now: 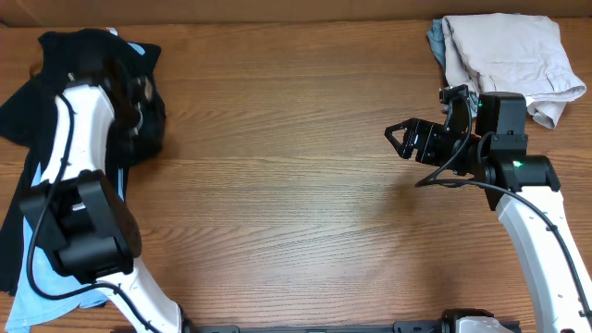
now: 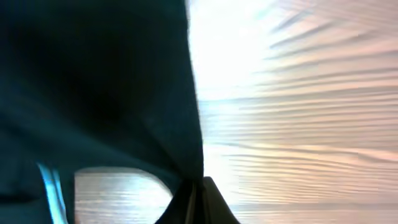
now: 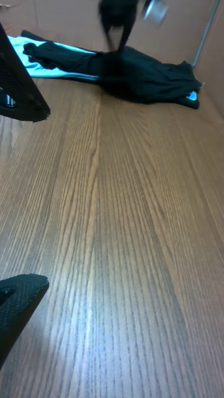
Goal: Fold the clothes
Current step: 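Grasp the black t-shirt with the left gripper and drag it to table center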
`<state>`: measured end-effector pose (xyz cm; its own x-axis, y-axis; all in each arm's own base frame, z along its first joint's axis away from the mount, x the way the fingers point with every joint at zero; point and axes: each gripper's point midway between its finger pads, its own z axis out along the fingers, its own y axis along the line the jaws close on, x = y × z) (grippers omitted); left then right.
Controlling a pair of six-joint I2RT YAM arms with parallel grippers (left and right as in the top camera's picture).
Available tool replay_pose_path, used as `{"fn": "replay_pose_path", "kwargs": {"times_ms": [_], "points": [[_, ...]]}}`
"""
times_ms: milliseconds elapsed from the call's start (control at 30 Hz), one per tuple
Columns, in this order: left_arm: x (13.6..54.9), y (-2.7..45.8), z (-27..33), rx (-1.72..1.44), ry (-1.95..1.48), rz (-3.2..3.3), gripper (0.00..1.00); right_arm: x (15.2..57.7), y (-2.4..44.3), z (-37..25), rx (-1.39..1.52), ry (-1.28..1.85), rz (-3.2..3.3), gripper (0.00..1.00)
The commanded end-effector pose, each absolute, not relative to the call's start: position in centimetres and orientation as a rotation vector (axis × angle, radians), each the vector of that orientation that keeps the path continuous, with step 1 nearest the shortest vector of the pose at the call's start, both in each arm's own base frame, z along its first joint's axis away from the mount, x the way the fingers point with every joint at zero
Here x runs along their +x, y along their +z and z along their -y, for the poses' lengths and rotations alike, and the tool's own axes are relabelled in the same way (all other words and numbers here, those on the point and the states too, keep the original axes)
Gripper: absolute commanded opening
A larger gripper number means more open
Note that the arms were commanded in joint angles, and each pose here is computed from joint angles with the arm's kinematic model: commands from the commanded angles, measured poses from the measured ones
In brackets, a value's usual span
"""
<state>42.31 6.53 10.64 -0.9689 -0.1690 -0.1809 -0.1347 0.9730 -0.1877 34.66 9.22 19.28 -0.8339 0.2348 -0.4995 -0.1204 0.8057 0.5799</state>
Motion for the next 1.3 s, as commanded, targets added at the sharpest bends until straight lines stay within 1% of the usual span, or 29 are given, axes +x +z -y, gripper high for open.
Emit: {"fn": "replay_pose_path", "kwargs": {"times_ms": [0, 167, 267, 367, 633, 833, 1167, 1233, 1267], "points": [[45.2, 17.5, -2.1, -0.095, -0.480, -2.768, 0.04, 35.1, 20.1, -9.3, 0.071, 0.820, -2.402, 0.82], [46.3, 24.1, 3.0, 0.071, -0.609, -2.632, 0.04, 35.1, 20.1, -9.3, 0.071, 0.820, -2.402, 0.82], [46.6, 26.5, 6.3, 0.117, -0.668, -2.578, 0.04, 35.1, 20.1, -9.3, 0.076, 0.820, -2.401, 0.82], [46.5, 27.6, 10.3, 0.214, -0.746, -2.536, 0.04, 35.2, 20.2, -8.9, 0.093, 0.818, -2.398, 0.82], [44.1, 28.1, 20.2, 0.489, -0.830, -2.494, 0.04, 35.4, 21.2, -5.6, 0.222, 0.834, -2.349, 0.82], [41.2, 28.4, 26.7, 0.676, -0.880, -2.455, 0.04, 34.9, 22.2, -1.6, 0.356, 0.805, -2.296, 0.84], [36.2, 26.0, 34.1, 0.914, -0.879, -2.479, 0.04, 33.5, 22.8, 3.9, 0.537, 0.714, -2.236, 0.87], [35.0, 25.2, 35.6, 0.966, -0.890, -2.488, 0.04, 33.3, 23.0, 4.6, 0.556, 0.699, -2.222, 0.87], [34.1, 24.4, 36.8, 1.006, -0.896, -2.499, 0.05, 33.1, 23.2, 5.2, 0.570, 0.688, -2.210, 0.88]]}}
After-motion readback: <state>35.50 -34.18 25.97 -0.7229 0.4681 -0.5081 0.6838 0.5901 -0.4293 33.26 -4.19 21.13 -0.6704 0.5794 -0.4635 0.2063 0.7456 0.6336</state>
